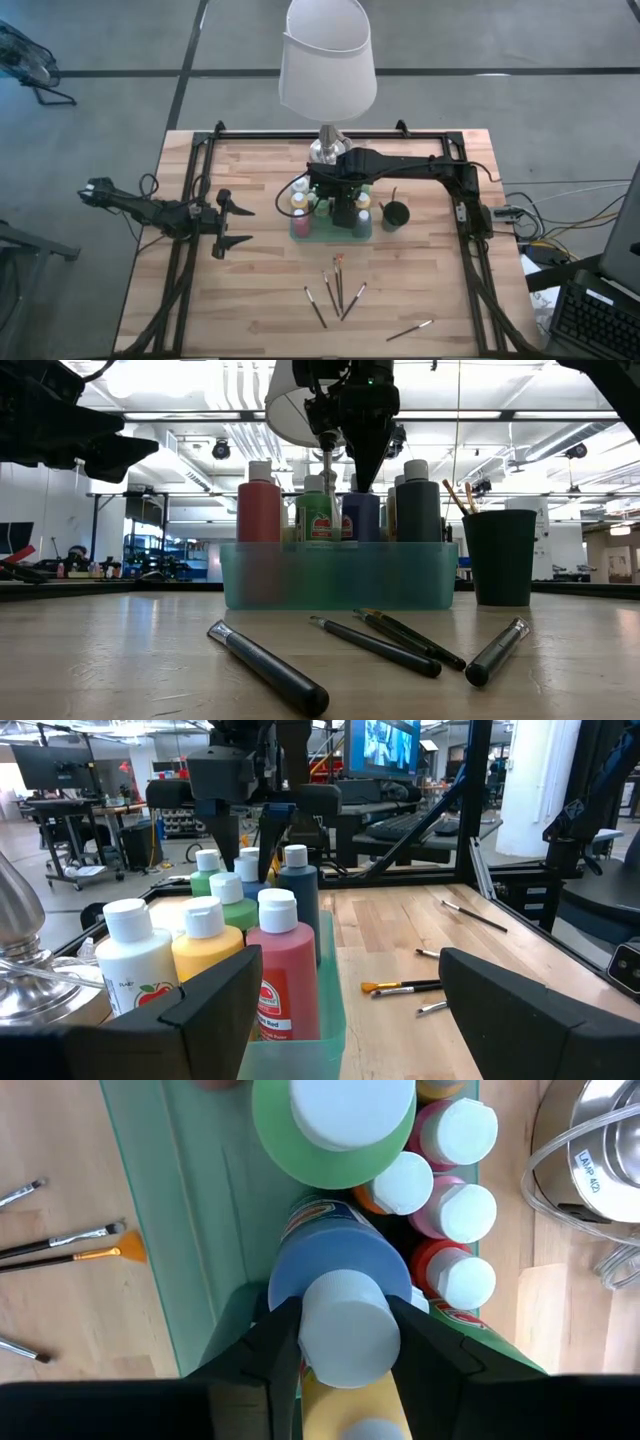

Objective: Pick & Place Paint Supplies
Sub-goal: Put the blue paint bottle into the green bin, then put the black paint brush into the black cup

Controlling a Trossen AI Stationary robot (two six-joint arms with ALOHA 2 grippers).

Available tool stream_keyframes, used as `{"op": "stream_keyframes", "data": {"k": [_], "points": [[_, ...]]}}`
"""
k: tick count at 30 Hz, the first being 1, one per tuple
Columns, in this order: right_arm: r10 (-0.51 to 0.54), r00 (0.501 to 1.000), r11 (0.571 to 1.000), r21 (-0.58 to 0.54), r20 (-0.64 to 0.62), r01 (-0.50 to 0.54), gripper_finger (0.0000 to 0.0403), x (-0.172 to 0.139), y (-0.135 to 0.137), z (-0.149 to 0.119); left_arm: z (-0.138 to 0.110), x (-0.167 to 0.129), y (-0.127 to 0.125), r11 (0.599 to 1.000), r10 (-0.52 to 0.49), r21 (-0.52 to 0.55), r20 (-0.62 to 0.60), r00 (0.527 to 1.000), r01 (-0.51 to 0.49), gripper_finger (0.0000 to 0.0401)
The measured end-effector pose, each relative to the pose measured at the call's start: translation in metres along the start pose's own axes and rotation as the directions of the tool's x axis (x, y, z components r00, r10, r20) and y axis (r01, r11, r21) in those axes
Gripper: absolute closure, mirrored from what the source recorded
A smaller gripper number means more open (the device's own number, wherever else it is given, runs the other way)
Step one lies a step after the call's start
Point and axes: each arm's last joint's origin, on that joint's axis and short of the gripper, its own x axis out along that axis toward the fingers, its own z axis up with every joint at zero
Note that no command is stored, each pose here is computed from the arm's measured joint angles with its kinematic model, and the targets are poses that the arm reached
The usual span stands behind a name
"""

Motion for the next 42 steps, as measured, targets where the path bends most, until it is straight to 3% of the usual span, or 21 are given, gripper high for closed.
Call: {"op": "stream_keyframes", "data": {"k": [18, 29, 42], "points": [[-0.004, 1.0, 1.0, 0.008, 0.018, 0.004, 0.0189, -0.007, -0.001, -0.003, 0.0, 0.0, 0.0, 1.0, 0.0, 0.0, 0.0, 1.0, 0.0, 0.0091], [-0.001, 0.998, 1.0, 0.023, 0.069, 0.0, 0.0187, -0.023, 0.0, -0.007, 0.0, 0.0, 0.0, 1.0, 0.0, 0.001, -0.003, 1.0, 0.0, 0.0091], [-0.008, 0.959, 1.0, 0.002, 0.283, 0.007, 0.0198, -0.094, 0.034, -0.026, 0.0, 0.0, 0.0, 1.0, 0.001, 0.001, -0.002, 1.0, -0.001, 0.0091]]}}
